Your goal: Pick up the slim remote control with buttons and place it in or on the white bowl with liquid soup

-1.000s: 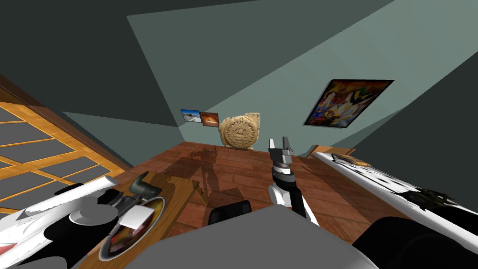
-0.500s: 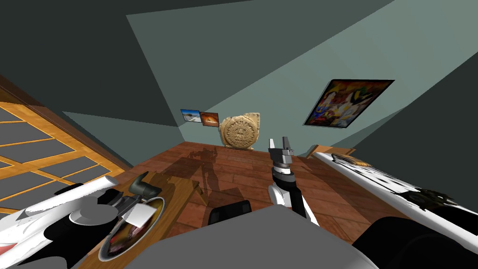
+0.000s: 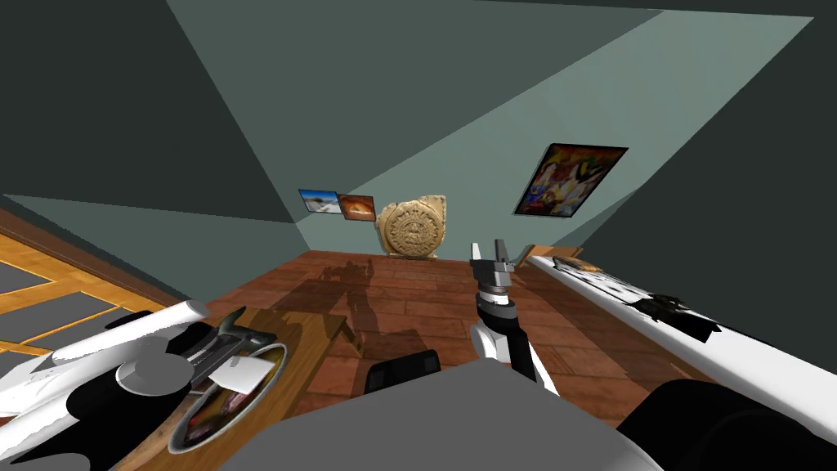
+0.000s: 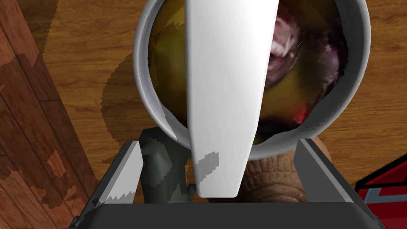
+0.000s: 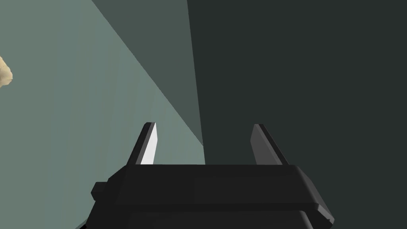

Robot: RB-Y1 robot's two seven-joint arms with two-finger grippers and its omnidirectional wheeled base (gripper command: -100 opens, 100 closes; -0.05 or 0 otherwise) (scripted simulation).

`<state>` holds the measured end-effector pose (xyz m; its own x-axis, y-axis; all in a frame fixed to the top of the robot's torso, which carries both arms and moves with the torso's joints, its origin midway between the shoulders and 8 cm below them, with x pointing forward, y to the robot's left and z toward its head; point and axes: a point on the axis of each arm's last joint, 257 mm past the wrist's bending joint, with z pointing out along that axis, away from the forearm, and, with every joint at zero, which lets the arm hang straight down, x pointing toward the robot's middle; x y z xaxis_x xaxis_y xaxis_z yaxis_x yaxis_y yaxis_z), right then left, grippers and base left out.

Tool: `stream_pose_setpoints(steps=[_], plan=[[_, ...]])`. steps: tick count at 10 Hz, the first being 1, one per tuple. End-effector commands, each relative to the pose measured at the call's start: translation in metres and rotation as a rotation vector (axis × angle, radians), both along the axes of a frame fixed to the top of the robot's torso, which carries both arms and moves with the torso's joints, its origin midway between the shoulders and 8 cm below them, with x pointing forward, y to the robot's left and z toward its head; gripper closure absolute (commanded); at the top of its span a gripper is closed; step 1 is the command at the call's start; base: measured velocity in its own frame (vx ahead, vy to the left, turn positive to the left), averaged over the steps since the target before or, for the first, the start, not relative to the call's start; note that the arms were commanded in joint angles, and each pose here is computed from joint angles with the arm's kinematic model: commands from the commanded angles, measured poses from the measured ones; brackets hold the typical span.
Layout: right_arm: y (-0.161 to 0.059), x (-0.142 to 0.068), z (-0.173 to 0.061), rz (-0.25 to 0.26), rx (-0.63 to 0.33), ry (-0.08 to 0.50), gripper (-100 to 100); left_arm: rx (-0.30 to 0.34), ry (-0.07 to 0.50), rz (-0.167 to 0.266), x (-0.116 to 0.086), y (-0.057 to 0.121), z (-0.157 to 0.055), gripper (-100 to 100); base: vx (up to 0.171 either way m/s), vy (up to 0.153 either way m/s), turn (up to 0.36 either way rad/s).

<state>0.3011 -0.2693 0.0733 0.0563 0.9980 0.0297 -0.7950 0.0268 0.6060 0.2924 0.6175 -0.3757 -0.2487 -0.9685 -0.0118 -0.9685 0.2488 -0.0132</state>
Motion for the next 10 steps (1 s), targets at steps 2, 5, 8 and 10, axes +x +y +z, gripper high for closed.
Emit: stream_pose_setpoints(steps=[2,5,8,10], plan=[[0.0,0.0,0.0,0.0,0.0,0.0,0,0.0,-0.007,0.035,0.006,0.003,0.007,-100,-0.073,0.028,-0.092],[0.0,0.0,0.0,0.0,0.0,0.0,0,-0.003,-0.012,0.062,0.011,0.004,0.013,-100,-0.091,0.036,-0.155],[0.0,0.0,0.0,0.0,0.0,0.0,0,-0.006,-0.012,0.097,0.014,0.006,0.018,-100,-0.081,0.036,-0.141],[0.0,0.0,0.0,0.0,0.0,0.0,0,-0.011,-0.011,0.079,0.018,0.0,0.017,-100,-0.086,0.029,-0.07]])
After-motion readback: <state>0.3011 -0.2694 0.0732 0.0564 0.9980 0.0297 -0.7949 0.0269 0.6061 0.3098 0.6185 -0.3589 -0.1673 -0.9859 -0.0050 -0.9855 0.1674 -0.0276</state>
